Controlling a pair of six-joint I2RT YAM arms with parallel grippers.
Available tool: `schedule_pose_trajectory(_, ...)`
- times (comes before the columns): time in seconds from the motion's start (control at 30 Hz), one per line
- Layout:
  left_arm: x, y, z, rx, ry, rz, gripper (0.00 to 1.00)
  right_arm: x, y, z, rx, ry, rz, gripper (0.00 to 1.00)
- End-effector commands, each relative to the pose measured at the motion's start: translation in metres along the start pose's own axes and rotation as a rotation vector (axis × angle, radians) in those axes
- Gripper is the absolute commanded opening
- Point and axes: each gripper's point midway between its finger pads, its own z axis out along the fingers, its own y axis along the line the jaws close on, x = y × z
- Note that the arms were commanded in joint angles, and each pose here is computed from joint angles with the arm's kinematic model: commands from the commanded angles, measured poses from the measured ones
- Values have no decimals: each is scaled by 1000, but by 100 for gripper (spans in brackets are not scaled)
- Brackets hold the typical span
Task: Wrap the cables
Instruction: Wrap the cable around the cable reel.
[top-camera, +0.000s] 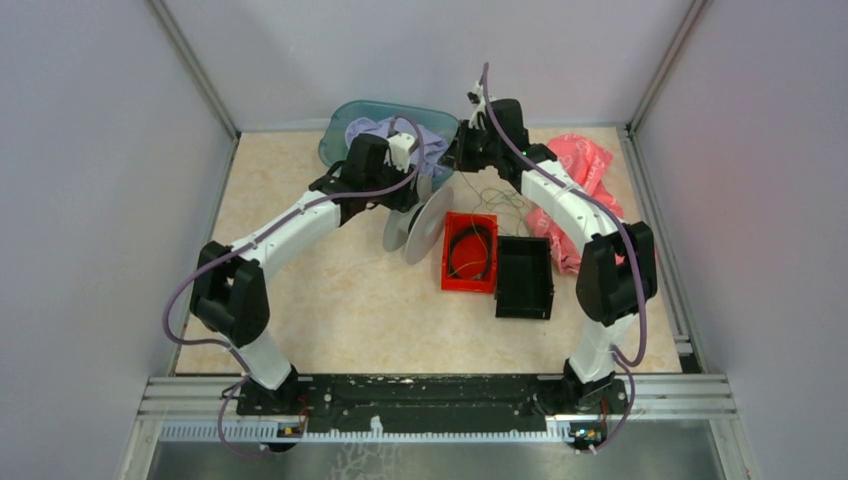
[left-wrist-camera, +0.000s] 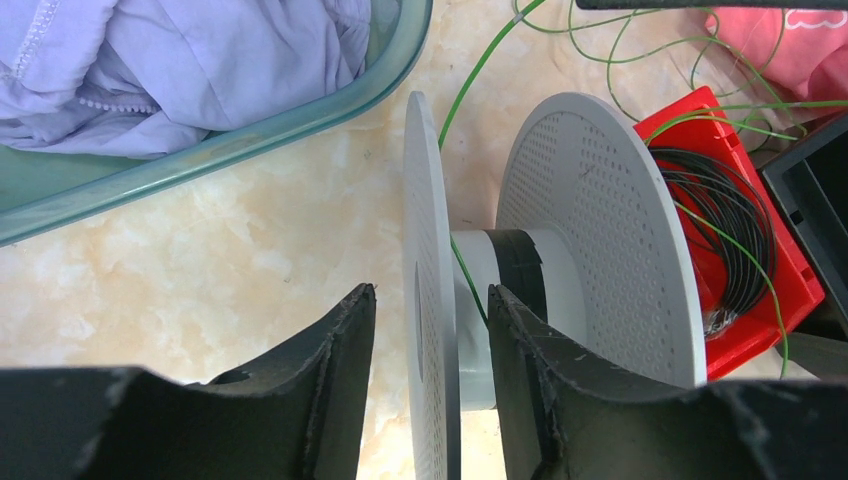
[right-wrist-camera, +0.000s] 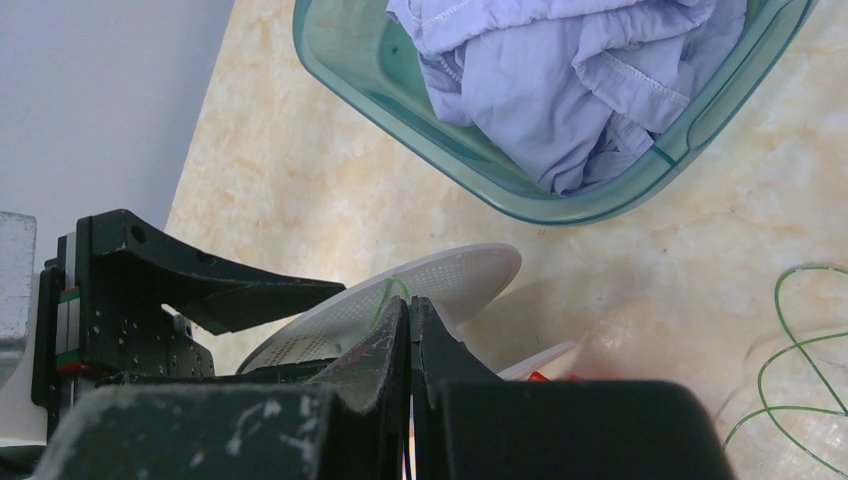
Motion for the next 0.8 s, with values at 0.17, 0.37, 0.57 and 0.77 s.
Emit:
schedule_pose_trajectory(0.17, -2, 2, -15, -15, -3, 48, 43, -24, 23, -15, -54, -75, -55, 0)
schedule_pose_trajectory(0.37, 3, 2, -16, -14, 18, 60, 41, -23, 23, -15, -59, -71, -58, 0)
schedule_pose_trajectory(0.57, 7, 3, -18, -20, 27, 75, 38, -24, 22, -15, -50, -76, -71, 0)
schedule_pose_trajectory(0.77, 12, 3, -20, -19, 36, 84, 34, -23, 18, -14, -39, -74, -84, 0)
